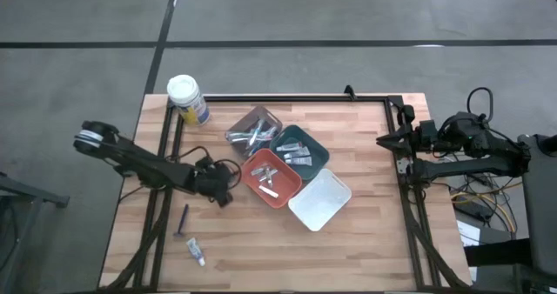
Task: Pick & Place Travel size toiletries
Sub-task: Put the blue razor into the white bin
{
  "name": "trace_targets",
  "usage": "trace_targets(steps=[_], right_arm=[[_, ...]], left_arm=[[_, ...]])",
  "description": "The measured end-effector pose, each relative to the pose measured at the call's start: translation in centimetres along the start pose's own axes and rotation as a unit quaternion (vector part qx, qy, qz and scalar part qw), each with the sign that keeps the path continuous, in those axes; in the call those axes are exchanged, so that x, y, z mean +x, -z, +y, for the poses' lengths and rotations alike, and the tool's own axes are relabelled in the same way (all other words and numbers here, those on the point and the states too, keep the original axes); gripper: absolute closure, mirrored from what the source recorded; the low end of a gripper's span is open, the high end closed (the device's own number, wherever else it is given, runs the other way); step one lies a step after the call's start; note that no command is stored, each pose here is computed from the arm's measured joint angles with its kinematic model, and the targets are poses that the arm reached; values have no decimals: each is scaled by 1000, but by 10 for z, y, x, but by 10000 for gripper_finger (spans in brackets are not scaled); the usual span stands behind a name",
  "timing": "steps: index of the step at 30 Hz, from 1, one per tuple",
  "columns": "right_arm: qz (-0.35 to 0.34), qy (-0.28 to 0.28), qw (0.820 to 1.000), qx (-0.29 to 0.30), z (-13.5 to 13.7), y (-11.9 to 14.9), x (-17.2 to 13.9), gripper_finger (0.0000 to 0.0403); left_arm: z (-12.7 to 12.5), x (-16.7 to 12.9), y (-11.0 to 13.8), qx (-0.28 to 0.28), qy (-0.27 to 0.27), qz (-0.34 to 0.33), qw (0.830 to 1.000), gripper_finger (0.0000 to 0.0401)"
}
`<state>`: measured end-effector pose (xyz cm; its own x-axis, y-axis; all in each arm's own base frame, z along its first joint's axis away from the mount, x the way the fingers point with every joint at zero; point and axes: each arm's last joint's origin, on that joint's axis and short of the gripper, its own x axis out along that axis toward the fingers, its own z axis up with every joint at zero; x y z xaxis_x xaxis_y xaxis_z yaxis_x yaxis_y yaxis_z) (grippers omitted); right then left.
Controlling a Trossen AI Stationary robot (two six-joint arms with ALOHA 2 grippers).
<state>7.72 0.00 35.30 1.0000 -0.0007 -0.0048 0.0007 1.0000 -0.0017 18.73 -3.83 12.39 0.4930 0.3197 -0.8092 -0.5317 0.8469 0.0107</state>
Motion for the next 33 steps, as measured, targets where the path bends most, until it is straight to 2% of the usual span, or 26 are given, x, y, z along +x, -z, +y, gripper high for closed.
trace_targets(steps=[5,12,15,20,27,33], right_arm=[[0,0,1000,0,0,0,0,369],[0,0,1000,0,0,0,0,369],[0,0,1000,1,0,0,0,369],[0,0,1000,0,0,0,0,369],[0,0,1000,0,0,0,0,369],[0,0,1000,0,0,0,0,369]], left_arm=[[10,-10,1,-10,-41,-10,999,392],[11,-17,-3,23,-21,-23,999,392],[12,-19,-5,36,-28,-36,998,387],[13,-17,-6,52,-48,-42,997,346],[13,-11,-3,28,-47,-26,998,273],[15,-8,2,8,-49,-15,999,247]])
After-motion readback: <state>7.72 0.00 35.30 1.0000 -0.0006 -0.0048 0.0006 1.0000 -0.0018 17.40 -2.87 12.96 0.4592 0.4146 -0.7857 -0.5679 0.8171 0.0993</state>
